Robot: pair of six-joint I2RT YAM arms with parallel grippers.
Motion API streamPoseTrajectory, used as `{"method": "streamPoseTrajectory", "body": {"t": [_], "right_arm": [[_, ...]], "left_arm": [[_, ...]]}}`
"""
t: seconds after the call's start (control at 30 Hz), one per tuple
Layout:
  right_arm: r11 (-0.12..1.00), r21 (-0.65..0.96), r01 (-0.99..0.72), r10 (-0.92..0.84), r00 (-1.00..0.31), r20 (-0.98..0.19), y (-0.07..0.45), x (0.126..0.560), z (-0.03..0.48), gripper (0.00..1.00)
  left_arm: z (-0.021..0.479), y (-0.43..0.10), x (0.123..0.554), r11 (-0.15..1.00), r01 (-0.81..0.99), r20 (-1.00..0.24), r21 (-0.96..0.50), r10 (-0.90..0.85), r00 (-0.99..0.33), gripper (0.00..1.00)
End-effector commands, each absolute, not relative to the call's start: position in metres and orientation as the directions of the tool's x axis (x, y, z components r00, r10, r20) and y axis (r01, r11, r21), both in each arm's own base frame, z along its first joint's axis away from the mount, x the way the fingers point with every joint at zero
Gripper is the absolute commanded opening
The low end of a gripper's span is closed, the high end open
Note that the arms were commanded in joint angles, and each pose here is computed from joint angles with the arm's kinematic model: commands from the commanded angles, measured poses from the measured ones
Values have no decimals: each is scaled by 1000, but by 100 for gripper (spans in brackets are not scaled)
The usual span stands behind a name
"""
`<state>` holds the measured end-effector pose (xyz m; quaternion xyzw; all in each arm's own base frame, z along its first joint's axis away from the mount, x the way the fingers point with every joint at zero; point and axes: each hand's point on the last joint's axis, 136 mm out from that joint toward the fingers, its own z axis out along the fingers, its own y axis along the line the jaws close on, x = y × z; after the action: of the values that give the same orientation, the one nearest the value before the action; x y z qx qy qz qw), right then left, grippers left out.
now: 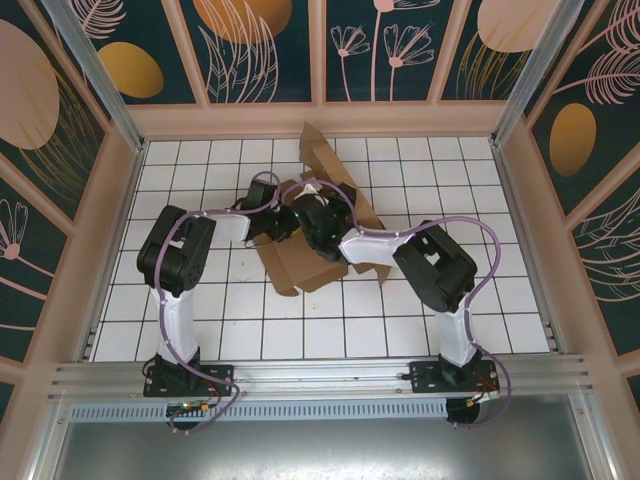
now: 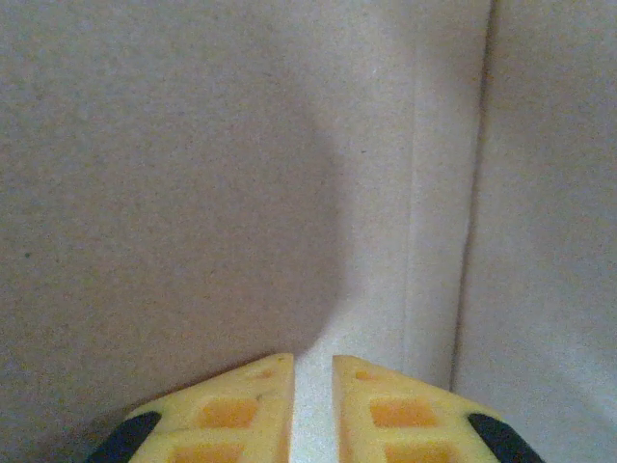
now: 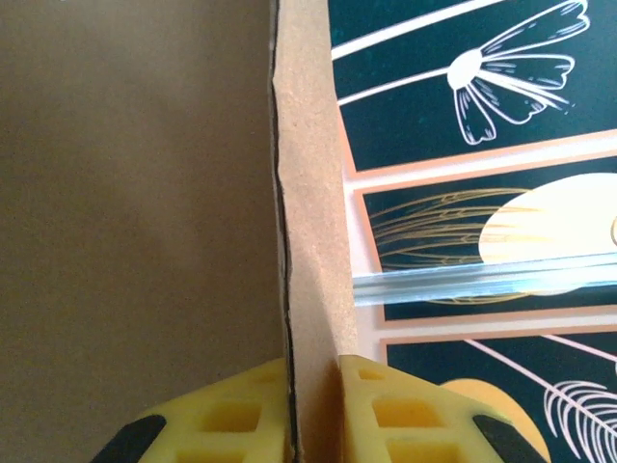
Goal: Fold the paper box
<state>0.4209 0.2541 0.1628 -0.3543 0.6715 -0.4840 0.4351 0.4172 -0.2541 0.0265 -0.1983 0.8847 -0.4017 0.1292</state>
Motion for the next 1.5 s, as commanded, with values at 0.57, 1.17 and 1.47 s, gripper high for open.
{"method": "streamPoseTrajectory", "body": {"t": [0.57,1.17,1.47], "right_arm": [[290,-957,-19,-955,-73,-288,276,406,192,9],[309,-951,-7,-951,-18,-309,295,396,193,14],[338,-939,-56,-941,-6,-338,294,395,190,19]], "left_arm": [[215,-243,449,238,189,-290,-953,-525,-800,60],[184,-263,483,288,99,-238,-953,-501,-832,49],[178,-277,479,246,81,-198,-966,-501,-842,3]]}}
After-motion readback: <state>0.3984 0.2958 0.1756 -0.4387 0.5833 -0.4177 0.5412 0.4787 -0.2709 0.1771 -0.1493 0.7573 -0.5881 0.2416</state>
